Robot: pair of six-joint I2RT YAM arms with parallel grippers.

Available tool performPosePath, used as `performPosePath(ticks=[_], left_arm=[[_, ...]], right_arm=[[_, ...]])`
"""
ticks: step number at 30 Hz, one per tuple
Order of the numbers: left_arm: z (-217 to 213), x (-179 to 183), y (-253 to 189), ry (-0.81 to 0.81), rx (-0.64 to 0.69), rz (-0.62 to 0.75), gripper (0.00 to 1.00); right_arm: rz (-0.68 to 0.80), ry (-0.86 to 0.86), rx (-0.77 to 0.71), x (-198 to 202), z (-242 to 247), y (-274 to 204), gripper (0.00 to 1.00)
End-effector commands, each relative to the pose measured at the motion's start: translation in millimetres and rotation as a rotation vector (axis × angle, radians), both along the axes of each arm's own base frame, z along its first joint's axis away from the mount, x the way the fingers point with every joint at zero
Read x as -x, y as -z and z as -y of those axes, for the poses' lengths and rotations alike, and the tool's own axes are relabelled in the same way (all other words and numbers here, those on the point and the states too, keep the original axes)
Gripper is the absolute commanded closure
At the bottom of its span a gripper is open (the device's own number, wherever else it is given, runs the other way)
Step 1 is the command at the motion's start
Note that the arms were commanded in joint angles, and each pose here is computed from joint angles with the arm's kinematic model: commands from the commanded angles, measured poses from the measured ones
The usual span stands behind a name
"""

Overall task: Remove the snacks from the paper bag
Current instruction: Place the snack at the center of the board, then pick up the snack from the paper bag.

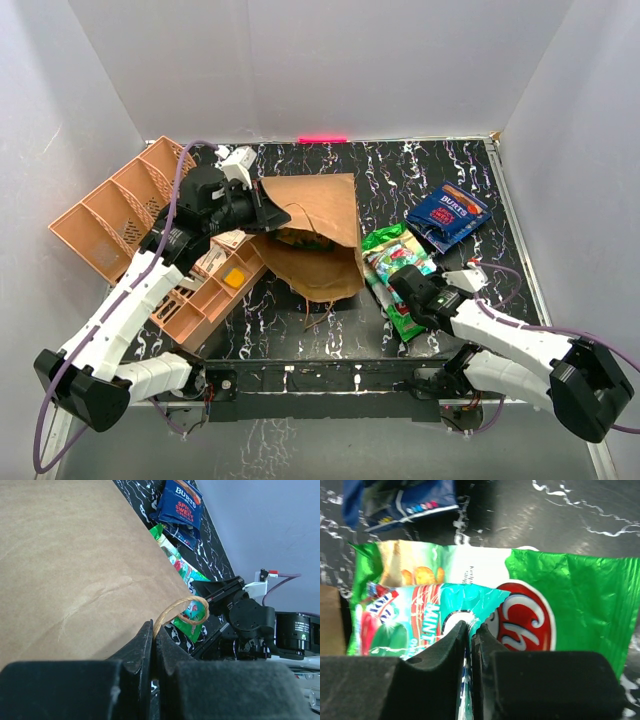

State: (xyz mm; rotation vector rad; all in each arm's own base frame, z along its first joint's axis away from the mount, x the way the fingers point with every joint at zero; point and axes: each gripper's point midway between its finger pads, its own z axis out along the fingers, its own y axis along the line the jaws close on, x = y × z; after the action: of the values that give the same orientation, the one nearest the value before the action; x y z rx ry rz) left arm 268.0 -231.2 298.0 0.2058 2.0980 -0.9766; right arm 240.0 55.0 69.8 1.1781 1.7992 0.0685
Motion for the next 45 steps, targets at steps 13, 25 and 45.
performPosePath(ticks=[13,25,45], left_arm=[[3,9,-16,0.018,0.071,0.017,1.0],[0,6,-19,0.002,0.048,0.029,1.0],[2,-4,-38,0.012,0.024,0.075,1.0]], right_arm=[[-0.143,-0.019,0.084,24,19,2,0.61],[0.18,-0.465,0.141,6,-17,-115,0.36],[0.854,-1.973,0.524,103,-188,-216,0.22]])
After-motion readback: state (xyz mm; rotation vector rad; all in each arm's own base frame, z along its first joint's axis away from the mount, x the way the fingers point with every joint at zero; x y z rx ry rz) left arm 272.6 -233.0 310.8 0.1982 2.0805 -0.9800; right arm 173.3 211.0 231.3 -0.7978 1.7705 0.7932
